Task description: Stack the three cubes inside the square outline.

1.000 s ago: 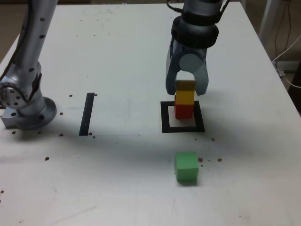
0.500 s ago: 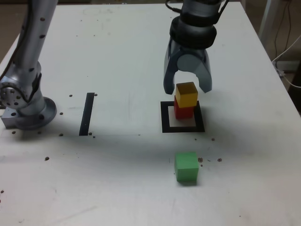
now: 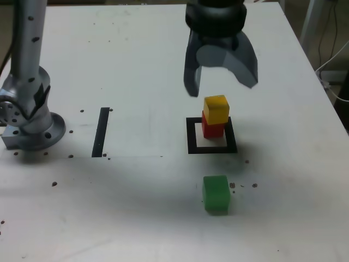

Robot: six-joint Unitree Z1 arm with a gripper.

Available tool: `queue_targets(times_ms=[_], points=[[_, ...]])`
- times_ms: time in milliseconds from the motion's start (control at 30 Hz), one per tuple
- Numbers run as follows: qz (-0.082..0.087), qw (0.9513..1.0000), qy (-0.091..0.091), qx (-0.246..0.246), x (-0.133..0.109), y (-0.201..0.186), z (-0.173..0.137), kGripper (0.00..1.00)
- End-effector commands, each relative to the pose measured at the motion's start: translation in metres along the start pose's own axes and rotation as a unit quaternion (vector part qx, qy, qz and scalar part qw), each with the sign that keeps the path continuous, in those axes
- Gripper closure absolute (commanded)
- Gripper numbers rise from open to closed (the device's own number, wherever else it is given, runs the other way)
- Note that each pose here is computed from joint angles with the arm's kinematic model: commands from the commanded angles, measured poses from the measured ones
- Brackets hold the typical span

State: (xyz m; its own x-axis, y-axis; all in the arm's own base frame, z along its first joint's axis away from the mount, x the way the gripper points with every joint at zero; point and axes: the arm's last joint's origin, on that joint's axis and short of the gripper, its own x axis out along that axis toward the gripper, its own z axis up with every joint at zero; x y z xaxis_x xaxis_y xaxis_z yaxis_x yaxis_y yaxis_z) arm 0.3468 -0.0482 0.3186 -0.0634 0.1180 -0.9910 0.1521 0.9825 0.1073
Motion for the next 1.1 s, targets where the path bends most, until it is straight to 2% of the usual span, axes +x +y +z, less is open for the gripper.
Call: queue_targets(times_ms=[0,200,400,500,700,1067], points=[[-0.003,1.0,0.001,0.004,-0.001,-0.018,-0.001,0.0],[-0.012,0.9996,0.024,-0.013,0.008,-0.062,-0.008,0.0],[-0.01,0.9989,0.038,-0.027,0.014,-0.101,-0.016,0.0],[-0.014,0.9983,0.048,-0.028,0.019,-0.118,-0.015,0.0],[-0.027,0.9974,0.064,-0.021,0.032,-0.145,-0.001,0.0],[-0.035,0.9965,0.075,-0.008,0.055,-0.161,0.03,0.02]])
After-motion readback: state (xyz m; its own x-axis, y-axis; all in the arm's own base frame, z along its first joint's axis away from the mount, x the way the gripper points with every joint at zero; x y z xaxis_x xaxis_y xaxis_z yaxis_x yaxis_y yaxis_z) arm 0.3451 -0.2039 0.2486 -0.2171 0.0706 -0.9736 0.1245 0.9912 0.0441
